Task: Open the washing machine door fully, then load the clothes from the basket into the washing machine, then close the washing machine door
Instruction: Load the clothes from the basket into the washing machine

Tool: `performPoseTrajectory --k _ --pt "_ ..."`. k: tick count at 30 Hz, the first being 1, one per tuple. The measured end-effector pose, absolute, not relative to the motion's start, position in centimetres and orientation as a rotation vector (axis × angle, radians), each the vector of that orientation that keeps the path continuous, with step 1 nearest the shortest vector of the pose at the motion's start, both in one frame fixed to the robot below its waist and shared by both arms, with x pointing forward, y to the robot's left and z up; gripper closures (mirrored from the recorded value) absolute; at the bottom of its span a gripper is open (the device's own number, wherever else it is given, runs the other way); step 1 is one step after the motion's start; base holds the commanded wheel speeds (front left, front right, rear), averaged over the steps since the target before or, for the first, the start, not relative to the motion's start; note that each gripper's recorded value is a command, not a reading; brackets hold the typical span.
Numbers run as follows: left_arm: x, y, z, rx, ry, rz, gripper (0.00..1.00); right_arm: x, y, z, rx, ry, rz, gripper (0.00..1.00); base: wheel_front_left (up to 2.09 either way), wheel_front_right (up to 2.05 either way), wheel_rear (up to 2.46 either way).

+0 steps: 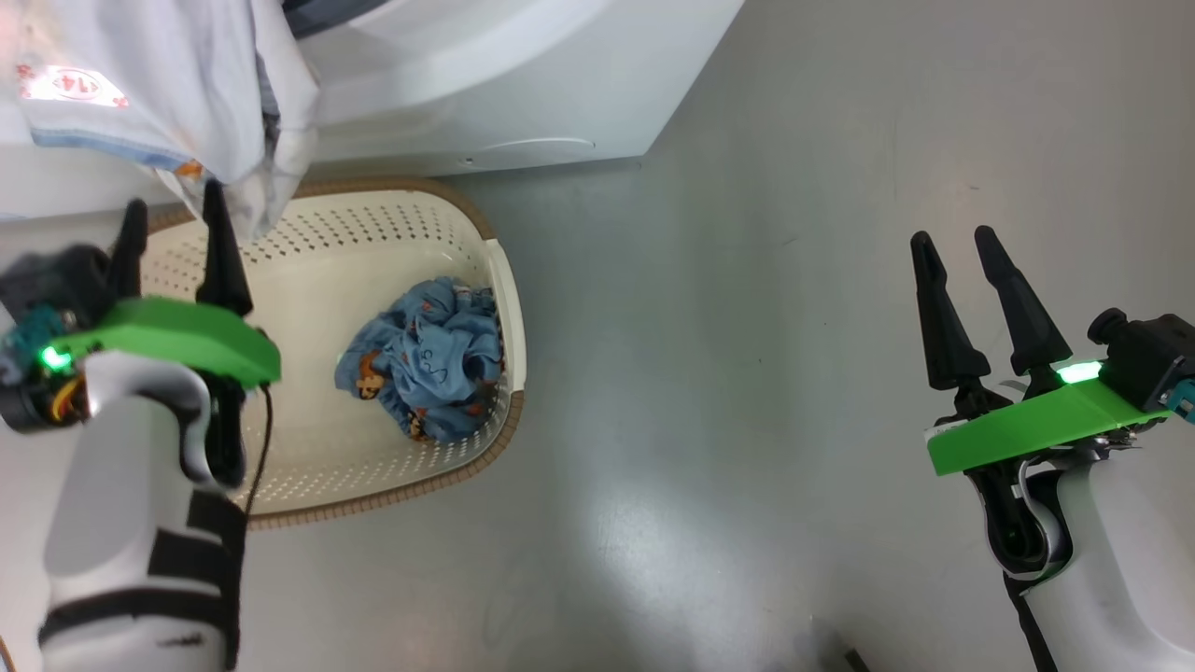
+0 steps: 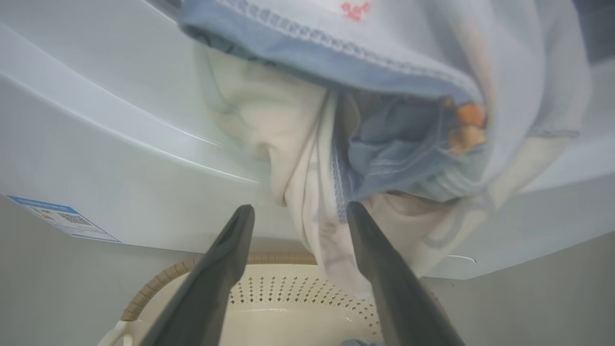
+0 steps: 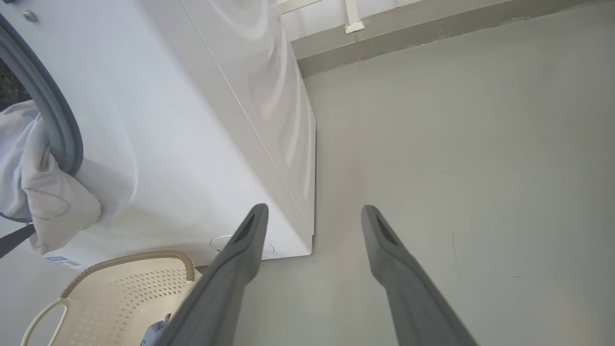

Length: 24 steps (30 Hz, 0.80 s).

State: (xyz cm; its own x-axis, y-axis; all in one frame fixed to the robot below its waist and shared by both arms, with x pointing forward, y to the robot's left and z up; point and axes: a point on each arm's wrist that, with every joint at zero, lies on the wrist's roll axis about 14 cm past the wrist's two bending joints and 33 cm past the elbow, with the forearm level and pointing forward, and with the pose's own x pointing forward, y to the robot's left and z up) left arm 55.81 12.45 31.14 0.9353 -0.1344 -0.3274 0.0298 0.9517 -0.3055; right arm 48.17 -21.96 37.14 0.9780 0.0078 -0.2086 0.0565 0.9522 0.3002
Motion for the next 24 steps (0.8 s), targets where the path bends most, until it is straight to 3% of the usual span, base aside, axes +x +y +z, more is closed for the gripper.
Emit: performPoseTrajectory --k 16,17,19,20,24 --pt "59.1 9.2 31.6 -0.271 0.357 -0.209 0.0 48.0 -22.6 36.8 0.299 0.22 -0.038 0.0 0.0 0.0 0.0" --pt "59.1 9.2 31.6 -0.274 0.359 -0.212 0.06 48.0 -22.6 36.8 0.299 0.22 -0.038 0.0 0.0 0.0 0.0" --pt "59.2 8.7 31.7 -0.282 0.358 -0.223 0.91 47.9 -22.6 36.8 0.298 0.221 -0.039 0.0 0.0 0.0 0.0" --pt "59.2 8.5 31.8 -0.287 0.359 -0.231 1.0 47.9 -22.6 36.8 0.298 0.22 -0.039 0.0 0.0 0.0 0.0" --pt "59.2 7.6 32.4 -0.315 0.346 -0.255 1.0 48.0 -22.5 36.9 0.299 0.217 -0.037 0.0 0.0 0.0 0.0"
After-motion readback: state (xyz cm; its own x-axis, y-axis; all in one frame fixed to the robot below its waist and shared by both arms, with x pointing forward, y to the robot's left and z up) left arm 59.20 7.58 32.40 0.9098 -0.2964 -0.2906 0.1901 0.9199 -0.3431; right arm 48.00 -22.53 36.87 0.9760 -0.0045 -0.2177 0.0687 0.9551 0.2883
